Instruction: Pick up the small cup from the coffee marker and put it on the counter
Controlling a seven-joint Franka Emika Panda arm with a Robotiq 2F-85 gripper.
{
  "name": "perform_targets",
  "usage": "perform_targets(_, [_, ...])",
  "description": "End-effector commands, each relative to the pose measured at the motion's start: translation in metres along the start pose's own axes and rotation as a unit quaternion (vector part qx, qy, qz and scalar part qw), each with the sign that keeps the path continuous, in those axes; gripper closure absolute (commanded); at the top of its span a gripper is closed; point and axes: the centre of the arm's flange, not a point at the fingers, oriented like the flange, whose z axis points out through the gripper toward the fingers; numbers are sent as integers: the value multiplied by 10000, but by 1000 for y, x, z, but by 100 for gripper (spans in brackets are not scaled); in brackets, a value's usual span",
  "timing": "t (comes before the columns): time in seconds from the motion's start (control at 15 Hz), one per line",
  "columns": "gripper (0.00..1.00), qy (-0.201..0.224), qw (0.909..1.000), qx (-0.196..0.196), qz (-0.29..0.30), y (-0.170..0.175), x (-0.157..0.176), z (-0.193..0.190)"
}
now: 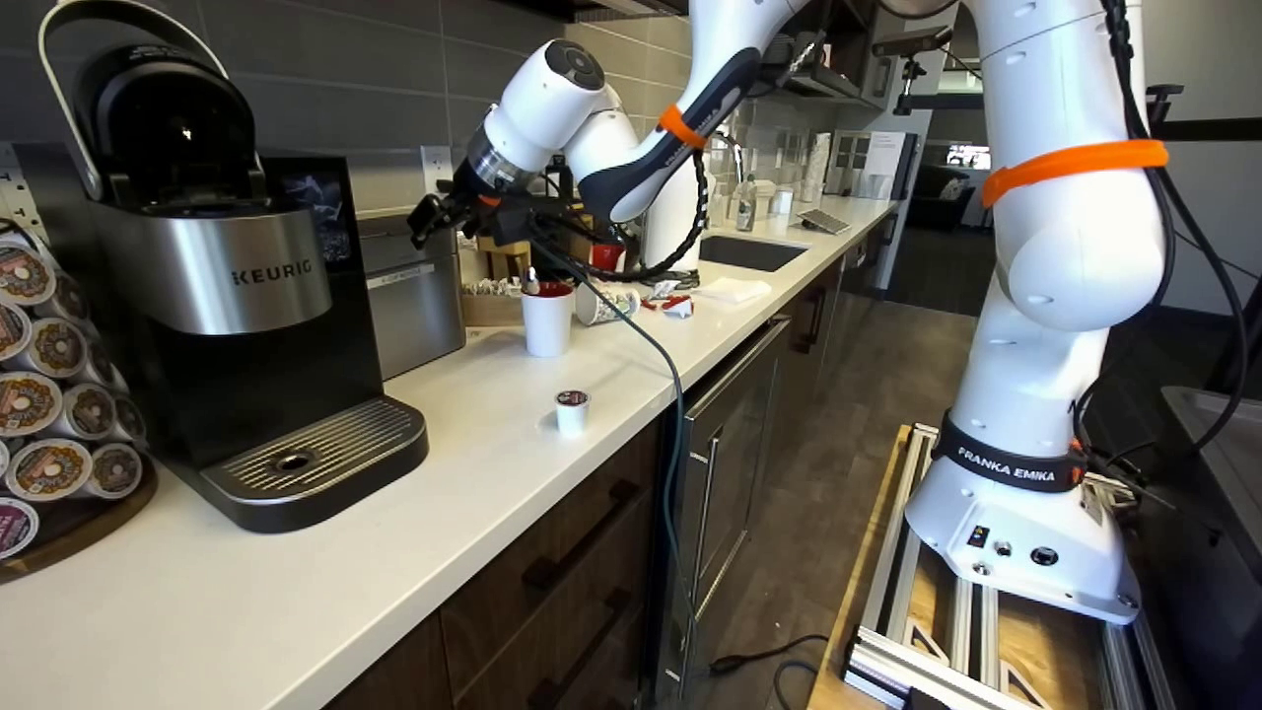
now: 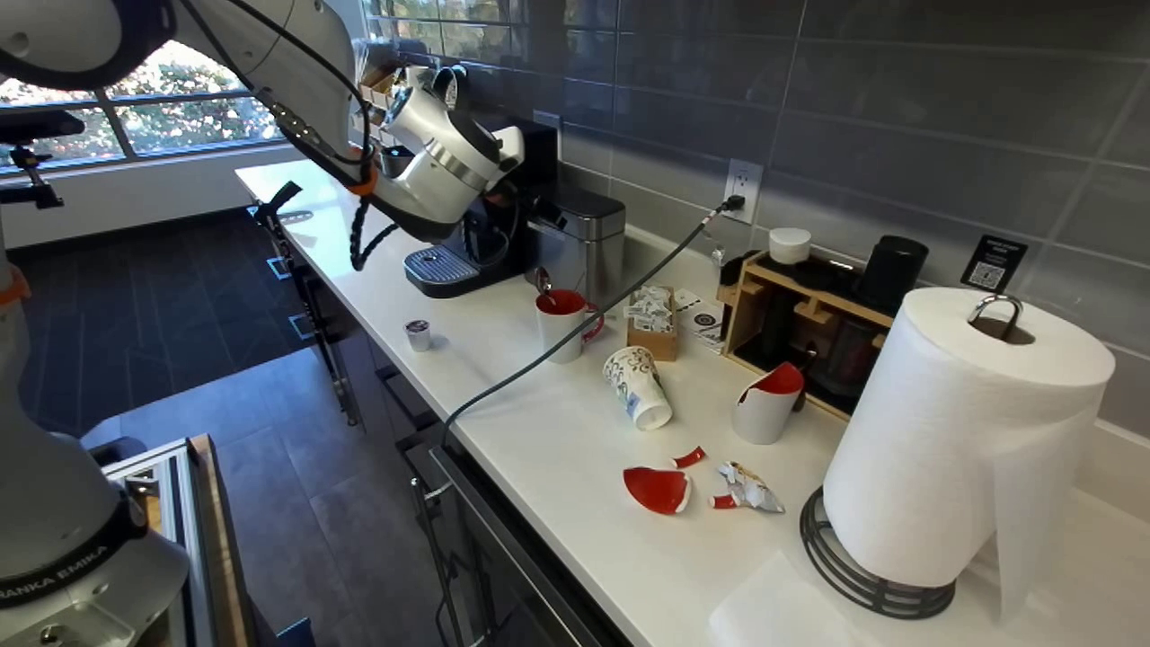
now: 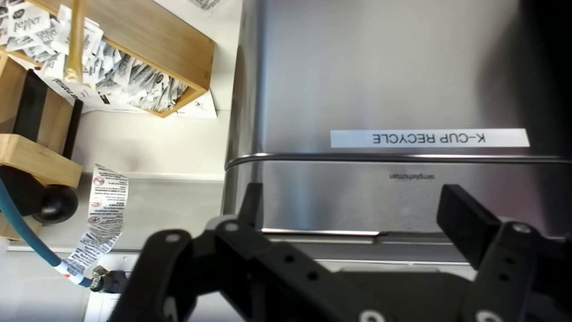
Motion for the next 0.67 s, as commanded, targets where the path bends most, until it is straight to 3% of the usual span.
perform_targets(0.0, [0, -59, 10000, -49, 35, -2, 20, 10])
perform_targets(0.6, [0, -175, 9995, -244, -7, -7, 36, 20])
